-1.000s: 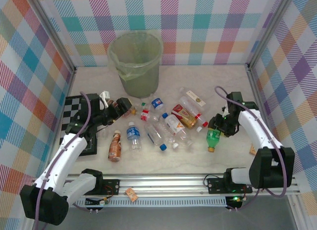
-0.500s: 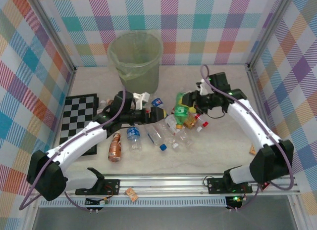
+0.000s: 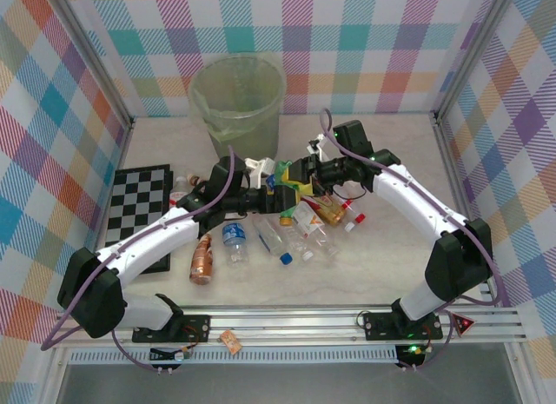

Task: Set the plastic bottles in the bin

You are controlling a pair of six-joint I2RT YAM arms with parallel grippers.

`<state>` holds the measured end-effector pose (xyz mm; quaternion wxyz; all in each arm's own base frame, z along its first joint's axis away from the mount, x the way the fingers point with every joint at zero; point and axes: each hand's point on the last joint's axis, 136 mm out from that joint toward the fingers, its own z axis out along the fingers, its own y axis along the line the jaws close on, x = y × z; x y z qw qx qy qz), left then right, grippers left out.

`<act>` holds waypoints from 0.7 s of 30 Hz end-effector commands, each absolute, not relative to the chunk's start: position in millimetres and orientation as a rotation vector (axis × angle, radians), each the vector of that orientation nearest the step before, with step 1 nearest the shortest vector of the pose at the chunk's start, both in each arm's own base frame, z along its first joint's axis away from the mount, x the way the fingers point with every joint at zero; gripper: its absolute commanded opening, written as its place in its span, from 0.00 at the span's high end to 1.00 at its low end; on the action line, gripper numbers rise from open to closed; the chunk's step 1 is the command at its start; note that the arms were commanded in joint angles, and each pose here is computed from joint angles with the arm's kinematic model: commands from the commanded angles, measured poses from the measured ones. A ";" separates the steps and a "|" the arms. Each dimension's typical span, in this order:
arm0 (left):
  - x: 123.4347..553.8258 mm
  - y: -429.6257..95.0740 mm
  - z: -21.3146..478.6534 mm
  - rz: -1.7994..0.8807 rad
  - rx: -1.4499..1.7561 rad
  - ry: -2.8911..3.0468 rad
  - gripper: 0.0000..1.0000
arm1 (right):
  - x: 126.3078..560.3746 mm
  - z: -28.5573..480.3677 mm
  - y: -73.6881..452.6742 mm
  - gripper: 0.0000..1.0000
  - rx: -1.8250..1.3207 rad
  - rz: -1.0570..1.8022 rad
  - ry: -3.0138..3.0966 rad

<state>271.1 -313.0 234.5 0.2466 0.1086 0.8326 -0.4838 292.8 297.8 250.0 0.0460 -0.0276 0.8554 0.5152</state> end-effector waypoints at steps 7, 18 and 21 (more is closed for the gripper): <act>281.6 -314.5 252.8 -1.256 0.315 2.216 0.44 | 299.7 273.1 303.4 0.31 -0.170 1.596 2.543; 320.3 -269.7 308.8 -1.070 0.341 2.186 0.52 | 333.0 277.7 194.9 0.08 0.099 1.097 2.524; 350.7 -246.8 335.3 -0.978 0.320 2.168 0.54 | 325.2 257.6 164.6 0.07 0.109 0.842 2.575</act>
